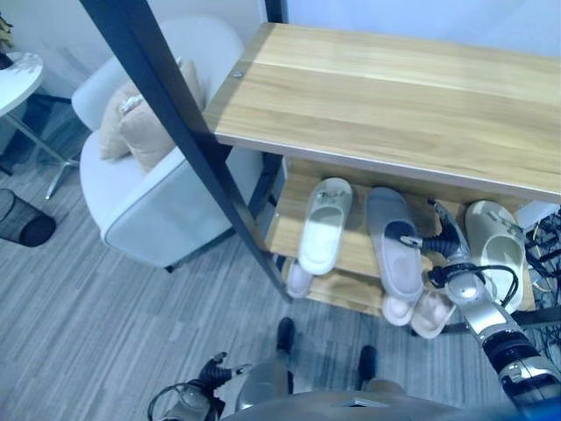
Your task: Arrange the slippers neatly on the shoe rack.
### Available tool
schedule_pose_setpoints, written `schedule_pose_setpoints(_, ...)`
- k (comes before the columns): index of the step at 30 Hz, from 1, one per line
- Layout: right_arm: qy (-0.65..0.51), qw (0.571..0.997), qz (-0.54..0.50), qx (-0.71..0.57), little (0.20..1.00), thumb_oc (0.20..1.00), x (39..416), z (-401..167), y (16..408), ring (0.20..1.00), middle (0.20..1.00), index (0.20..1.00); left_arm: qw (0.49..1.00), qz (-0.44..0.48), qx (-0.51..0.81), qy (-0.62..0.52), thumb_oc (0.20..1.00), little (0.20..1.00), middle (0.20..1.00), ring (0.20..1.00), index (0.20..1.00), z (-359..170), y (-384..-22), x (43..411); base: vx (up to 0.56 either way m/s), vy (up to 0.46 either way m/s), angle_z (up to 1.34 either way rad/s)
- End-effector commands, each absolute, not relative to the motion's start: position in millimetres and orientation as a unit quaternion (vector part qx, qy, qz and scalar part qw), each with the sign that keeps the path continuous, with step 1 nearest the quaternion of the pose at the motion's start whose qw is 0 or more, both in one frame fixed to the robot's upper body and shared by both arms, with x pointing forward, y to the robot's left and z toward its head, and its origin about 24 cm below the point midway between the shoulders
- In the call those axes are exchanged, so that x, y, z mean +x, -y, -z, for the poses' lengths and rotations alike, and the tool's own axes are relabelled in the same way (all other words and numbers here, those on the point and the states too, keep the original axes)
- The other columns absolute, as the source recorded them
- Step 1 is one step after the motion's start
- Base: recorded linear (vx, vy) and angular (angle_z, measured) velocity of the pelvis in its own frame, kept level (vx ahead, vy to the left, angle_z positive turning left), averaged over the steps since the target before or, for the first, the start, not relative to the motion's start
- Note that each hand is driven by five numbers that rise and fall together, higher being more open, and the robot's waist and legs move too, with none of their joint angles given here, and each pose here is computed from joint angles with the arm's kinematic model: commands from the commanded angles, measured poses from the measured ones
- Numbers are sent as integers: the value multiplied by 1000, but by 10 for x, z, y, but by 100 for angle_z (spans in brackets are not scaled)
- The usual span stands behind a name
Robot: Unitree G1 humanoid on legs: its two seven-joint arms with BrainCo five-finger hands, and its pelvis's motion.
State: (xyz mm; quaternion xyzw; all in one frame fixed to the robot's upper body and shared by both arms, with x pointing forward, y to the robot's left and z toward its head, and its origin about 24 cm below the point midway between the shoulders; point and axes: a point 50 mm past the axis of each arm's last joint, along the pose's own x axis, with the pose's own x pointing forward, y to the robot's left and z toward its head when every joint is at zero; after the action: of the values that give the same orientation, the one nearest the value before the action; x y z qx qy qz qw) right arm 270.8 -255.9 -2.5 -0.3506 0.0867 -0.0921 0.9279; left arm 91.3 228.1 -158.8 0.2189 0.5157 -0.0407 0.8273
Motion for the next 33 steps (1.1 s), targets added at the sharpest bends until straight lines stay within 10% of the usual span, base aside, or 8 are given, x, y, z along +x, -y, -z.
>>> schedule_pose_setpoints(1,-38,936,122,-328,1000,1000,2965,-278,2605,1000,1000,1000,823,95,252,-501,1000,1000,1000,1000,1000,1601,-2140,1001,0,0,0)
schedule_pose_setpoints(3,-46,937,117,-327,1000,1000,2967,-251,2607,1000,1000,1000,822,96,253,-501,1000,1000,1000,1000,1000,1600,-2142,1005,0,0,0)
schedule_pose_setpoints(4,-46,937,117,-327,846,846,2967,-251,2607,846,846,846,822,96,253,-501,1000,1000,1000,1000,1000,1600,-2142,1005,0,0,0)
schedule_pose_setpoints(5,-46,937,108,-330,376,376,2978,-260,2592,376,376,376,822,98,255,-501,1000,1000,1000,1000,1000,1599,-2142,1008,0,0,0)
schedule_pose_setpoints(6,-47,937,105,-331,200,200,2978,-253,2585,200,200,200,821,100,255,-502,1000,1000,1000,1000,1000,1602,-2137,1004,0,0,0)
schedule_pose_setpoints(28,-14,945,140,-297,200,200,2681,-221,2565,200,200,200,811,95,253,-519,1000,1000,1000,1000,1000,1646,-2103,863,7,-1,0)
schedule_pose_setpoints(33,27,989,137,-44,200,200,2441,-255,2290,200,200,200,805,71,245,-536,1000,1000,1000,1000,1000,1660,-2140,817,0,0,0)
